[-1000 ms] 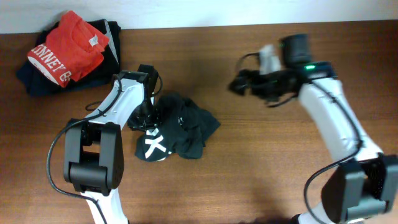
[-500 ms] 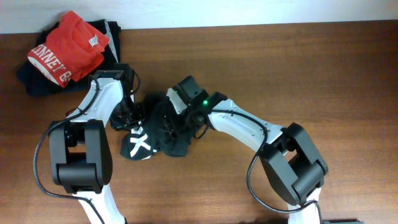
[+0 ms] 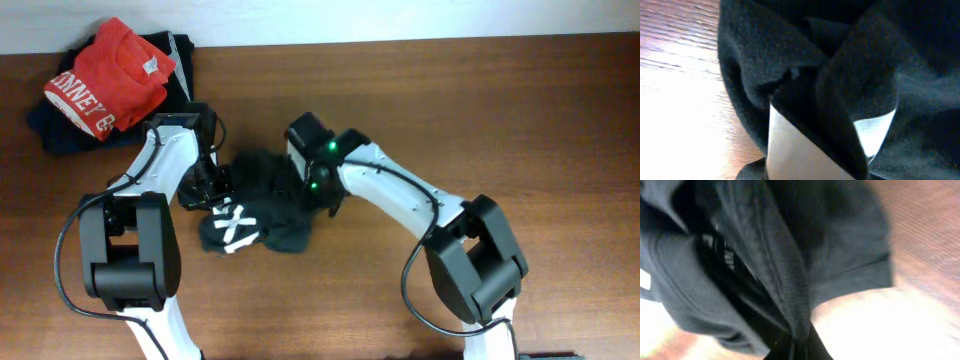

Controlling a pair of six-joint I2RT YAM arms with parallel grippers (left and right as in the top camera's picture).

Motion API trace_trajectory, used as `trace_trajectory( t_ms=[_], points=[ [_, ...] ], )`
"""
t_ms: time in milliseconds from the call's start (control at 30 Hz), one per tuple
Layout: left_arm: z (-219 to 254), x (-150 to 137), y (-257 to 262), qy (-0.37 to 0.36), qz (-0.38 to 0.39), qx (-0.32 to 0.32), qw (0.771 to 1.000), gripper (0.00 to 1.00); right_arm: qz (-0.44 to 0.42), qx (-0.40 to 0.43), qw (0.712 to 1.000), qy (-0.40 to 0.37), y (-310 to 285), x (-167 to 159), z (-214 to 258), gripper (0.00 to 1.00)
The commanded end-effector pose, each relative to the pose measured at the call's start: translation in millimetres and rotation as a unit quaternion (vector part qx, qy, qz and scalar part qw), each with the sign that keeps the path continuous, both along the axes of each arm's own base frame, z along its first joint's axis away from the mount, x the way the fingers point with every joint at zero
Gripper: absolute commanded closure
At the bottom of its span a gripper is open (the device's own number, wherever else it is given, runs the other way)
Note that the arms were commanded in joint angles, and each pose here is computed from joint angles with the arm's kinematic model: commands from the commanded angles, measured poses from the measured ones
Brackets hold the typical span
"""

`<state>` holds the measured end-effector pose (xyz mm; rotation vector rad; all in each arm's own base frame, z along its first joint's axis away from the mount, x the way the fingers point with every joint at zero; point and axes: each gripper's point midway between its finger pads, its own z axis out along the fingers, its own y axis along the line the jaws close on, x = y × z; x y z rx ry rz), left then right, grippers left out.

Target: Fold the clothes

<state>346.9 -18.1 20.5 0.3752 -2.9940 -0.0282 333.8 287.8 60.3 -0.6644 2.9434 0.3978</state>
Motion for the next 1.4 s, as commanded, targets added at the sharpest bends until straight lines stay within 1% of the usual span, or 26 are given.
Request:
trace_trajectory(
  t_ms=[0,33,67,133,167,233,300,333,367,400,467,533,567,600,633,667,800,900,933,967,1000,1033,1167,1200,1300,1367],
  points=[
    [2,0,7,-0.006,0.0,0.015,1.0,0.99,-0.032,-0.053,0.998,-0.001,-34,12,14,0.87],
    [2,0,7,-0.007,0.001,0.014,1.0,0.99,-0.032,-0.057,0.998,0.006,-36,9,13,0.54],
    [2,1,7,-0.008,0.001,0.014,1.0,0.98,-0.031,-0.061,0.998,0.011,-38,6,13,0.3],
    [2,1,7,-0.008,0.001,0.014,1.0,0.97,-0.035,-0.055,0.998,0.004,-36,11,17,0.19],
    [2,1,7,-0.008,0.001,0.014,1.0,0.95,-0.037,-0.05,0.998,-0.002,-35,15,20,0.17],
    [2,1,7,-0.008,0.001,0.014,1.0,0.95,-0.038,-0.02,0.999,-0.02,-24,27,32,0.12],
    [2,1,7,-0.009,0.001,0.014,1.0,0.95,-0.03,0.043,0.997,-0.049,1,44,45,0.1],
    [2,2,7,-0.009,0.001,0.014,1.0,0.95,-0.024,0.076,0.995,-0.061,14,51,51,0.12],
    [2,2,7,-0.01,0.001,0.014,1.0,0.95,-0.014,0.104,0.992,-0.072,26,57,55,0.15],
    [2,2,7,-0.011,0.001,0.014,1.0,0.95,-0.009,0.118,0.99,-0.08,36,62,52,0.17],
    [2,2,7,-0.01,0.001,0.014,1.0,0.95,-0.005,0.12,0.99,-0.08,45,66,36,0.18],
    [2,2,7,-0.01,0.001,0.014,1.0,0.95,-0.006,0.108,0.992,-0.058,47,66,6,0.18],
    [2,2,7,-0.01,0.001,0.014,1.0,0.95,-0.005,0.106,0.993,-0.053,47,66,-1,0.19],
    [2,2,7,-0.01,0.001,0.014,1.0,0.95,-0.006,0.103,0.994,-0.048,47,66,-8,0.21],
    [2,2,7,-0.011,0.001,0.014,1.0,0.95,-0.006,0.1,0.994,-0.044,47,66,-16,0.31],
    [2,2,7,-0.011,0.001,0.014,1.0,0.95,-0.005,0.101,0.994,-0.044,48,67,-19,0.34],
    [2,2,7,-0.01,0.001,0.014,1.0,0.95,0.004,0.125,0.991,-0.052,61,69,-16,0.35],
    [2,2,7,-0.01,0.001,0.014,1.0,0.95,0.017,0.125,0.991,-0.051,72,62,-21,0.35],
    [2,2,7,-0.01,0.001,0.014,1.0,0.95,0.017,0.117,0.992,-0.053,72,61,-25,0.44],
    [2,2,7,-0.01,0.0,0.014,1.0,0.95,0.013,0.104,0.993,-0.059,68,63,-27,0.69],
    [2,2,7,-0.01,0.0,0.014,1.0,0.94,0.005,0.087,0.994,-0.067,61,67,-29,0.87],
    [2,2,7,-0.01,0.0,0.014,1.0,0.95,-0.004,0.07,0.995,-0.072,53,71,-29,0.95],
    [2,2,7,-0.011,0.0,0.014,1.0,0.94,-0.052,-0.041,0.994,-0.088,-5,92,-15,0.96],
    [2,2,7,-0.011,0.0,0.014,1.0,0.94,-0.058,-0.052,0.993,-0.087,-13,93,-15,0.96],
    [2,2,7,-0.011,0.0,0.014,1.0,0.94,-0.074,-0.083,0.991,-0.075,-29,90,-27,0.96],
    [2,2,7,-0.011,0.0,0.014,1.0,0.94,-0.124,-0.122,0.982,-0.07,-47,87,-33,0.96]
  ],
)
